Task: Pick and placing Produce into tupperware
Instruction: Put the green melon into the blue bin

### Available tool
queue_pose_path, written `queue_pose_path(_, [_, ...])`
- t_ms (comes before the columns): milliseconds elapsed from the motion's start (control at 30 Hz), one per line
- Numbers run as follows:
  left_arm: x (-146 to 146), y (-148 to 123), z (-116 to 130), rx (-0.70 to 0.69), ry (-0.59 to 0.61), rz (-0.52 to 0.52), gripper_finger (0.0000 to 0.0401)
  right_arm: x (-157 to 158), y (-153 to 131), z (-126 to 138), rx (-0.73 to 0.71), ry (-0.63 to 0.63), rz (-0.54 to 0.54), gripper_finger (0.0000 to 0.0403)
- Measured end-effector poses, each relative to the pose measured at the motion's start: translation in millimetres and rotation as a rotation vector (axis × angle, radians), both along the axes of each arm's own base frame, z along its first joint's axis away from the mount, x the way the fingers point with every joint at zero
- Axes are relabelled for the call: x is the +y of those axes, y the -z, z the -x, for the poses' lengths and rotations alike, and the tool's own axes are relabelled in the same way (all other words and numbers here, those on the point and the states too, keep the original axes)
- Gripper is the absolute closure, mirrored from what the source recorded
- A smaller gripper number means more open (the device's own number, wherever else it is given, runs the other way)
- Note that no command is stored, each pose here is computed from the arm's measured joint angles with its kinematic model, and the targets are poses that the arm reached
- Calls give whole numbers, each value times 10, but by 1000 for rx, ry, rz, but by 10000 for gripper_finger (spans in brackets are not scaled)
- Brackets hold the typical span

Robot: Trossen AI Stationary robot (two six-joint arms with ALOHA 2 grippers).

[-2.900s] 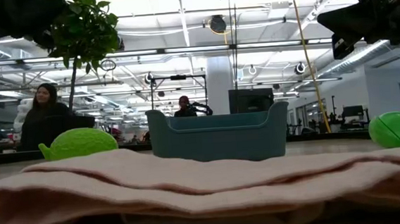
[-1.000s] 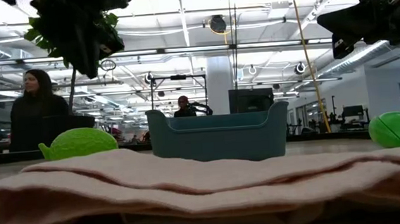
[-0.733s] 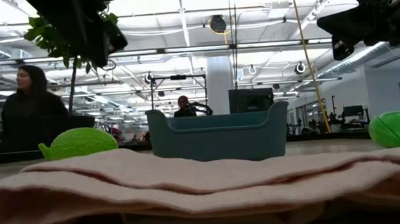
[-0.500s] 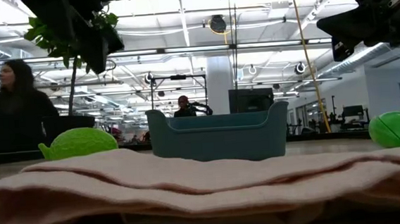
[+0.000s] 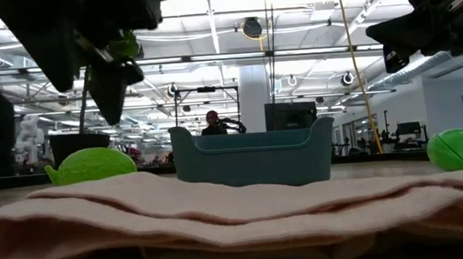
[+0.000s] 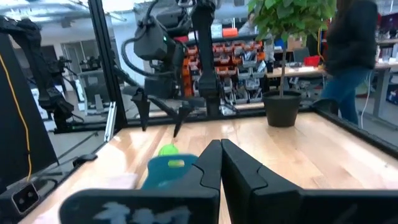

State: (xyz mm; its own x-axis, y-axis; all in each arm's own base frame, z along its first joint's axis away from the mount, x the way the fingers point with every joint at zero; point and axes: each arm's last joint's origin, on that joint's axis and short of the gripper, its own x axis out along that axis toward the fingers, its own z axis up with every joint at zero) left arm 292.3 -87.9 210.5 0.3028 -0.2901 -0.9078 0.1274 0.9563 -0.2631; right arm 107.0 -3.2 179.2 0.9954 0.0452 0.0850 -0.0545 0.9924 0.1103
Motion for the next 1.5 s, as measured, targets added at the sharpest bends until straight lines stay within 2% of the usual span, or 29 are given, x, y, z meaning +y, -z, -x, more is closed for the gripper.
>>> queue_pose_path(400, [49,293,-130,67,27,-38,45,-2,14,-20,17,0,-4,403])
queue_pose_path(700, [60,347,-161,68,33,-49,45,-2,19,-22,22,0,-4,403])
queue_pose_path(967, [83,423,-110,89,18,-87,45,-2,22,-25,26,0,-4,403])
queue_pose_path(1500, [91,659,-30,43,5,-51,45,-2,22,-25,26,0,-4,403])
